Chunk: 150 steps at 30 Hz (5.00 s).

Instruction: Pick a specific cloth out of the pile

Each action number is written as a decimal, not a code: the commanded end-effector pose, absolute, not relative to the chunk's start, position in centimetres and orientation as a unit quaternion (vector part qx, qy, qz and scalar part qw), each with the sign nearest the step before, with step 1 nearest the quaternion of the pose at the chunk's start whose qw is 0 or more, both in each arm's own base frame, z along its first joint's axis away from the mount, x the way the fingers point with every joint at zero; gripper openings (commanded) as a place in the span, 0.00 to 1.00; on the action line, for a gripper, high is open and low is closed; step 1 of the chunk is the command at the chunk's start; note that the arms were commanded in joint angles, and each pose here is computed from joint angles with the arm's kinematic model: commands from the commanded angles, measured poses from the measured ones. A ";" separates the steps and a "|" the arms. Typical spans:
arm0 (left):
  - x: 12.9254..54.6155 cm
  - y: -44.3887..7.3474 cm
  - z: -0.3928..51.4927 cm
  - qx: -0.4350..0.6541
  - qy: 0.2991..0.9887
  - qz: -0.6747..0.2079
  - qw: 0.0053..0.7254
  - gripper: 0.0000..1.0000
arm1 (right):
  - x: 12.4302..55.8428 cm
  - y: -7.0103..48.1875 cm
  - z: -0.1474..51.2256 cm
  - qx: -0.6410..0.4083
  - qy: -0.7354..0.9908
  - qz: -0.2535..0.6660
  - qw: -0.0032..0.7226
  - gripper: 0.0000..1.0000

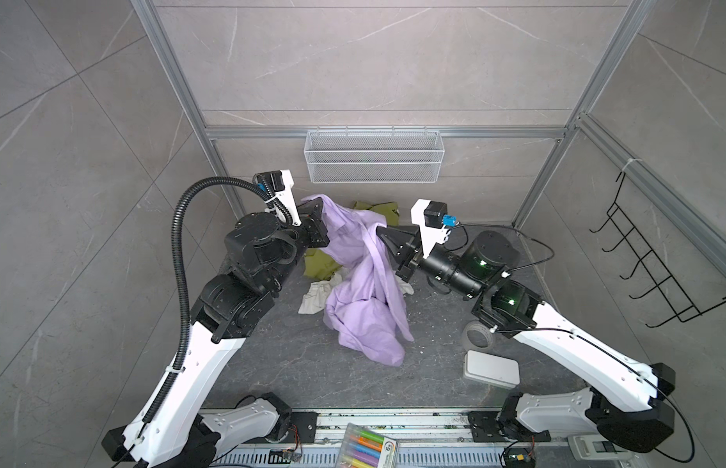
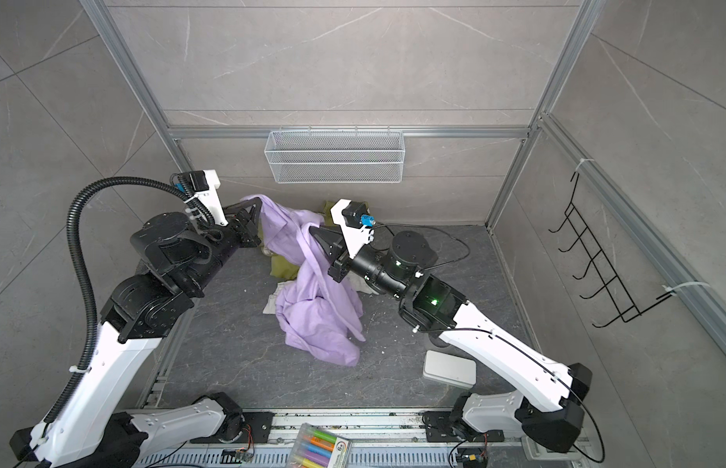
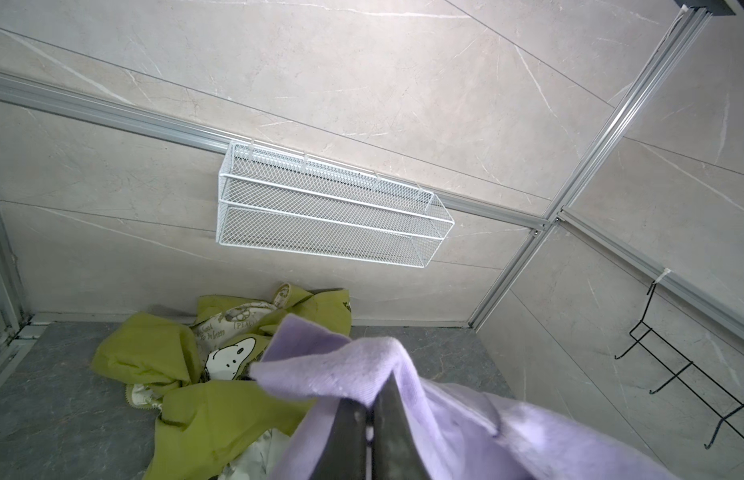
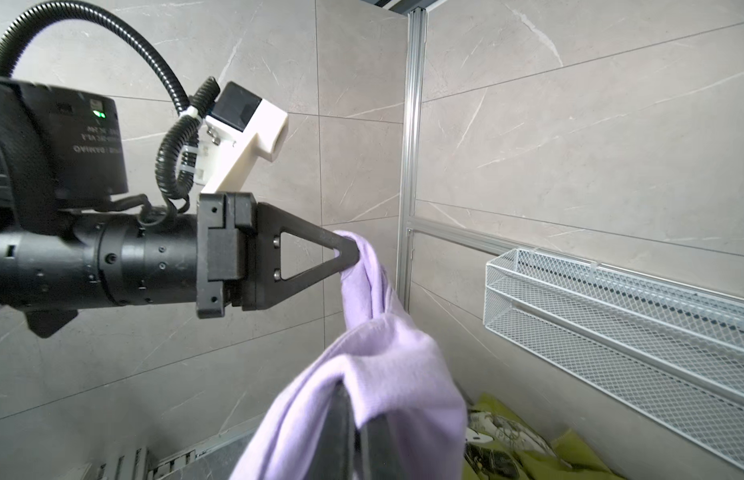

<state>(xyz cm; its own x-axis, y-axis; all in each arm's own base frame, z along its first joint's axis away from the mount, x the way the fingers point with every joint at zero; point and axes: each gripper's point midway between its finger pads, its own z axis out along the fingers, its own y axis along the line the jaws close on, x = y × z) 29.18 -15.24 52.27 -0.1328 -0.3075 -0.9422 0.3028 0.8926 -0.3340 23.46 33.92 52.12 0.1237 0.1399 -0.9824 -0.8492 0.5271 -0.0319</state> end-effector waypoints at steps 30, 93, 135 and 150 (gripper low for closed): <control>23.6 -14.3 37.7 -0.045 0.823 -0.256 0.505 0.00 | 21.1 26.9 43.7 -0.327 0.724 0.269 0.545 0.00; 16.8 -9.8 7.0 -0.131 0.946 -0.126 0.267 0.40 | 24.5 17.8 9.5 -0.102 0.911 0.116 0.382 0.60; 36.1 3.4 12.5 -0.055 0.830 0.079 0.549 0.91 | 36.4 3.8 12.4 -0.025 0.765 -0.103 0.635 1.00; 38.5 3.7 8.7 -0.064 0.831 0.038 0.551 1.00 | 38.8 0.5 9.6 0.029 0.812 -0.024 0.583 1.00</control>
<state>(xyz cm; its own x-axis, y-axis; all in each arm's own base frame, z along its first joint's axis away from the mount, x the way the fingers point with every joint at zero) 37.32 3.40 6.33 -0.4864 -0.0528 -0.8722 -0.1503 0.9883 0.0240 38.38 -0.16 9.83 -0.2968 -0.0182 -0.9548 0.1058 0.9930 -0.0519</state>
